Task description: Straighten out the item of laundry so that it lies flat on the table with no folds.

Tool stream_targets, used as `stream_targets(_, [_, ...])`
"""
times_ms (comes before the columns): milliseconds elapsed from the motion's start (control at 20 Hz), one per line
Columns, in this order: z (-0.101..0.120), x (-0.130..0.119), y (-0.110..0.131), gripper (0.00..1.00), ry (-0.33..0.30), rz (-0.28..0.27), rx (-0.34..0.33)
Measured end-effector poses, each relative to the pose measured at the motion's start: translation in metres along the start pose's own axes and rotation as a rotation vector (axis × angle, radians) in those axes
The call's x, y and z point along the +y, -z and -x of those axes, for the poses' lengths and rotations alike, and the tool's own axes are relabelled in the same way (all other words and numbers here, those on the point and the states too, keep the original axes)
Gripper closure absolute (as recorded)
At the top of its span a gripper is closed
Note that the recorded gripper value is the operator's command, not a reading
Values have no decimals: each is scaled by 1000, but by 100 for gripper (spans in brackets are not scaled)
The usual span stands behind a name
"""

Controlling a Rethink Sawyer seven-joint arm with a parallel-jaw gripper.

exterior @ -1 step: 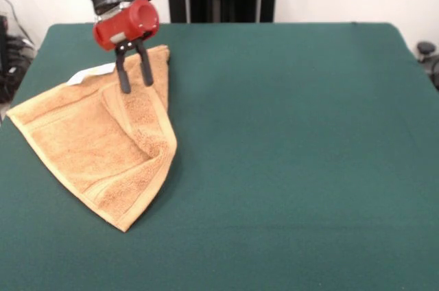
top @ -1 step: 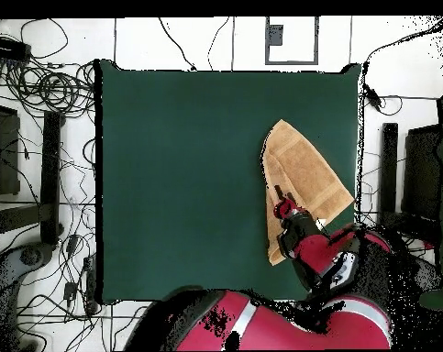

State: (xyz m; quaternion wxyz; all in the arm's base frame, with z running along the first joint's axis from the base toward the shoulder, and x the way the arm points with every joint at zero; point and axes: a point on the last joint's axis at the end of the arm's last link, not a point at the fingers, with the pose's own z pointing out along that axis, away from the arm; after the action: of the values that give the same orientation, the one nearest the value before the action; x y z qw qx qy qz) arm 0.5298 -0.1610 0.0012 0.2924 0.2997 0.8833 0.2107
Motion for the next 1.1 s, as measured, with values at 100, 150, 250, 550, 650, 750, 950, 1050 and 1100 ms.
stream_targets(100, [3,-3,-1,0,27,-10,-21])
stream_targets(150, [4,-6,-1,0,54,-18,-25])
stream_targets(250, [3,-8,-1,0,91,-25,-23])
stream_targets(550, [5,-11,-3,0,212,-66,6])
stream_targets(650, [5,-13,-5,0,284,-81,47])
stream_targets(750, [5,-14,-6,0,329,-86,75])
stream_targets(950, [3,-17,-8,0,460,-92,165])
stream_targets(1050, [3,-17,-10,0,496,-91,189])
stream_targets(1100, [2,-17,-11,0,512,-91,203])
